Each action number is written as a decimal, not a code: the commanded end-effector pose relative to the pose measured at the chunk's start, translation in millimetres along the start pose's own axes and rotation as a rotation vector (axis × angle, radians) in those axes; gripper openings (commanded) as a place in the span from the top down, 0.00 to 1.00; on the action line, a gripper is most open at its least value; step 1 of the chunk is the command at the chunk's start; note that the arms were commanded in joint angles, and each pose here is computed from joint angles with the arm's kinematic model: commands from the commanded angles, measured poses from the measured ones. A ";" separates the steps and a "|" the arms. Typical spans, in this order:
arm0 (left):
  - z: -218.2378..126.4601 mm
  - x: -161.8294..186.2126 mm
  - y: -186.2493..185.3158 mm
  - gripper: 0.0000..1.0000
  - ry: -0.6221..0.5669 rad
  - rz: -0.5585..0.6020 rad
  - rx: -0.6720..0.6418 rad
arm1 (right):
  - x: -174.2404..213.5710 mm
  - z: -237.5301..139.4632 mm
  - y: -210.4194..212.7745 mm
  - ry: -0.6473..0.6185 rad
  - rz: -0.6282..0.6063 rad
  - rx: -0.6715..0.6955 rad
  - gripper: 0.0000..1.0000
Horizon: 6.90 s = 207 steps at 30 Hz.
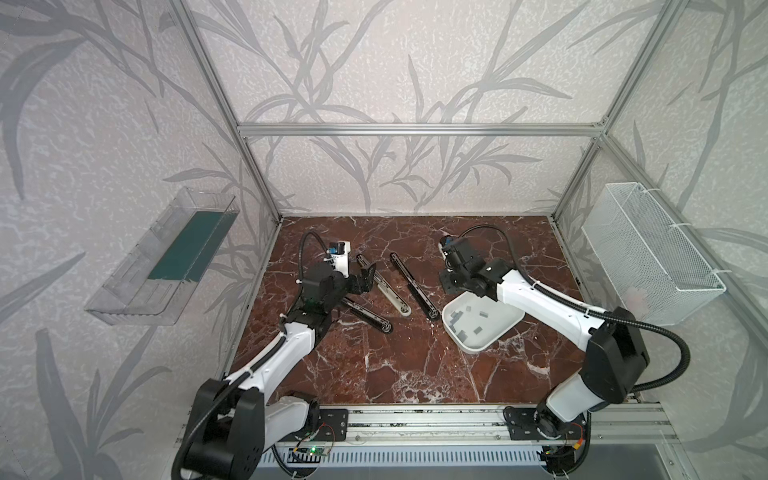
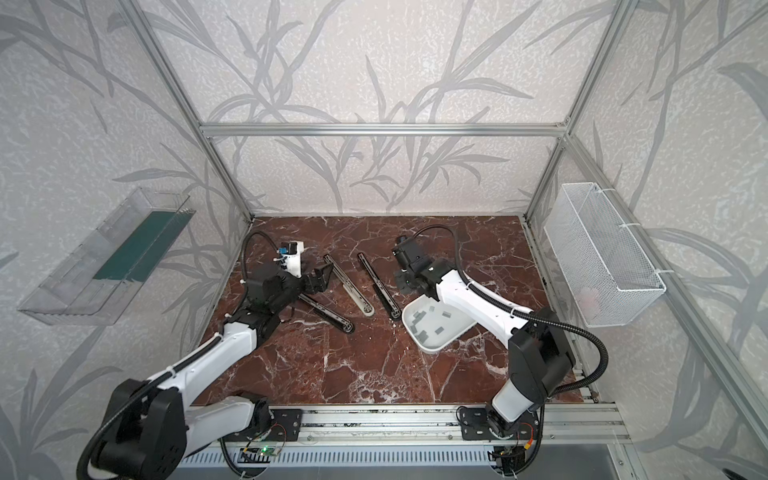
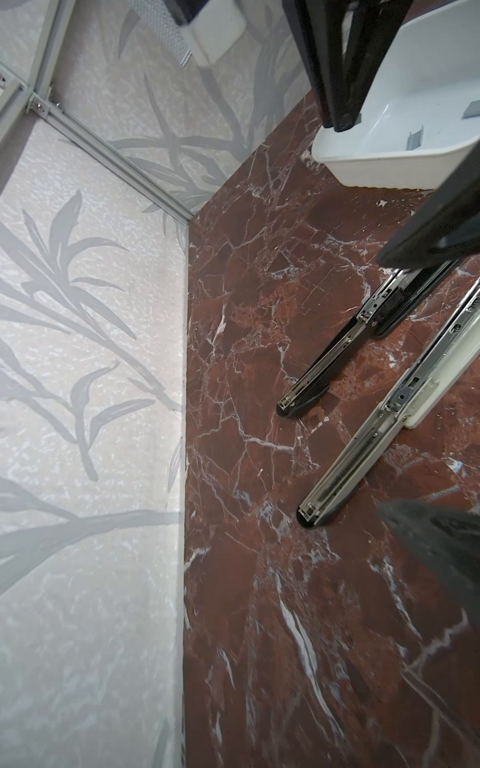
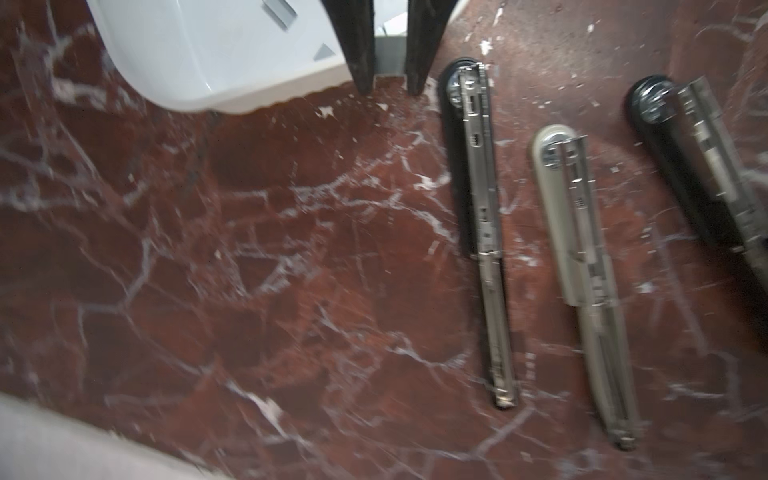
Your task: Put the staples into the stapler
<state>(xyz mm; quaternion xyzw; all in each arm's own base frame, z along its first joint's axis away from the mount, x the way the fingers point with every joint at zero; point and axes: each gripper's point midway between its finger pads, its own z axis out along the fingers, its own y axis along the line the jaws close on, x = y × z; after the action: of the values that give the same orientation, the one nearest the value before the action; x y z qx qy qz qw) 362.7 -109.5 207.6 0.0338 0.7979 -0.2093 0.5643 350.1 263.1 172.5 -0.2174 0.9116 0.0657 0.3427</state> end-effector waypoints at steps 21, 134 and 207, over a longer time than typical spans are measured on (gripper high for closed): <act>-47.1 99.6 113.4 0.25 0.218 -0.755 -0.566 | 5.6 34.5 199.2 -0.048 -0.445 -0.438 0.92; -30.3 93.2 119.5 0.29 0.273 -0.606 -0.565 | 44.0 70.7 191.2 0.055 -0.390 -0.355 0.73; 17.6 115.9 167.6 0.26 0.061 -0.860 -0.261 | 125.3 69.3 179.5 0.151 -0.389 -0.465 0.94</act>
<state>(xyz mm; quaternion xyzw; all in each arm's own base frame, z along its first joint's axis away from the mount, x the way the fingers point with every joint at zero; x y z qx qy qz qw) 377.2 23.1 42.9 -0.3697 0.7935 -0.2755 0.3972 245.8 408.5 38.3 -0.4606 0.8313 0.1811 0.2531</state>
